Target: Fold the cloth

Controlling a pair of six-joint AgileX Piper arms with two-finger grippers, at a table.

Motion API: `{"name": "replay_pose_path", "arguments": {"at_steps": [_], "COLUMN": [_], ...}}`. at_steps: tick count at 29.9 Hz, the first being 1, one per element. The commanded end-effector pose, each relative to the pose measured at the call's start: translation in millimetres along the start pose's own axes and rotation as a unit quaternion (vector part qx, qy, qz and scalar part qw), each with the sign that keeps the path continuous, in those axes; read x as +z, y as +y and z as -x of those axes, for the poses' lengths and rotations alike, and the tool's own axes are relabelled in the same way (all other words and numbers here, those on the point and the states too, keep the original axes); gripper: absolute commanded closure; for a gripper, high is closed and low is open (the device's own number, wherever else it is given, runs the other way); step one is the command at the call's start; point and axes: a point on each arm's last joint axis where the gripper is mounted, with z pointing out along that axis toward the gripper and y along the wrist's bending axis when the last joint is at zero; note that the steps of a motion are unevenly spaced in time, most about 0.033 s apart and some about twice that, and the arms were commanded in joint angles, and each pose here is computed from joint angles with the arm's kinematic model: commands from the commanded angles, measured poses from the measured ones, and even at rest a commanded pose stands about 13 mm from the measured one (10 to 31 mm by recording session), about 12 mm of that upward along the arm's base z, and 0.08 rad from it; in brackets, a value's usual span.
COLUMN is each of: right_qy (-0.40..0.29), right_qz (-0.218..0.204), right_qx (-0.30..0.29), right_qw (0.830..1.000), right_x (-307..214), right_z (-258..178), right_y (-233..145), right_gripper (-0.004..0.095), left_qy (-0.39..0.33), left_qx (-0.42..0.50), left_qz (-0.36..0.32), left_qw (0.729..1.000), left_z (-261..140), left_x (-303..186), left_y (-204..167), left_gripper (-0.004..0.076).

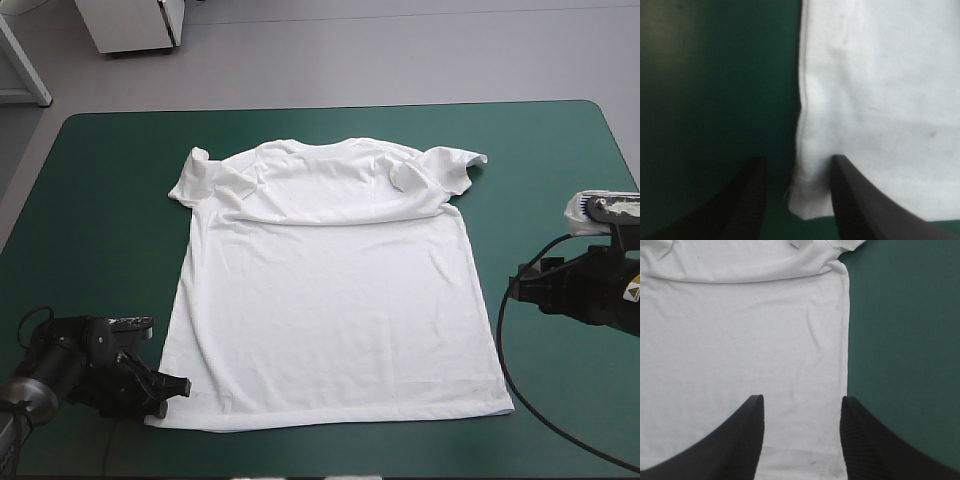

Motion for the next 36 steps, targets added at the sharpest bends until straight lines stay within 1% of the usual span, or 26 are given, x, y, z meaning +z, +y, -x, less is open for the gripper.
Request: {"name": "replay_pose_path", "arguments": {"at_steps": [1, 3, 4, 8, 10, 13, 16, 20, 27, 34, 36], "right_qy": [-0.01, -0.007, -0.005, 0.026, 0.064, 0.129, 0.176, 0.232, 0.269, 0.312, 0.315], "right_qz": [0.0, 0.0, -0.001, -0.004, -0.006, -0.012, -0.016, -0.022, -0.028, -0.037, -0.039], "right_qx": [-0.006, -0.006, -0.008, -0.013, -0.009, 0.004, 0.016, 0.028, 0.029, 0.04, 0.045], "right_qw": [1.0, 1.0, 1.0, 1.0, 0.998, 0.992, 0.984, 0.972, 0.962, 0.948, 0.947], "right_x": [-5.5, -3.5, -2.0, 15.6, 34.7, 65.9, 91.4, 113.4, 139.9, 165.9, 169.8], "right_z": [2.2, 3.1, 3.7, 3.4, -4.5, -26.0, -52.3, -79.4, -95.2, -112.1, -117.3], "right_y": [1.1, 0.8, 0.6, -2.5, -6.5, -14.2, -21.5, -28.4, -35.4, -42.4, -43.7], "right_gripper": [0.0471, 0.0471, 0.0471, 0.0471, 0.0471, 0.047, 0.0468, 0.0424, 0.0423, 0.0425, 0.0425], "left_qy": [0.003, 0.0, -0.003, -0.005, -0.007, -0.012, -0.017, -0.02, -0.022, -0.022, -0.022], "left_qx": [-0.014, -0.01, -0.006, -0.005, -0.005, -0.003, -0.003, -0.003, 0.001, 0.001, 0.001], "left_qz": [-0.015, -0.02, -0.026, -0.042, -0.053, -0.053, -0.054, -0.053, -0.053, -0.053, -0.053], "left_qw": [1.0, 1.0, 1.0, 0.999, 0.999, 0.999, 0.998, 0.998, 0.998, 0.998, 0.998], "left_z": [7.1, 8.0, 8.5, 8.6, 9.0, 9.9, 10.7, 11.3, 11.9, 11.9, 11.9], "left_x": [12.6, 12.9, 12.9, 12.4, 12.2, 12.2, 12.1, 12.1, 11.7, 11.7, 11.7], "left_y": [-1.9, -2.8, -3.9, -6.8, -8.9, -8.8, -8.9, -8.9, -8.9, -8.9, -8.9], "left_gripper": [0.057, 0.0724, 0.0742, 0.0746, 0.0746, 0.0746, 0.0746, 0.0746, 0.0746, 0.0746, 0.0746]}}
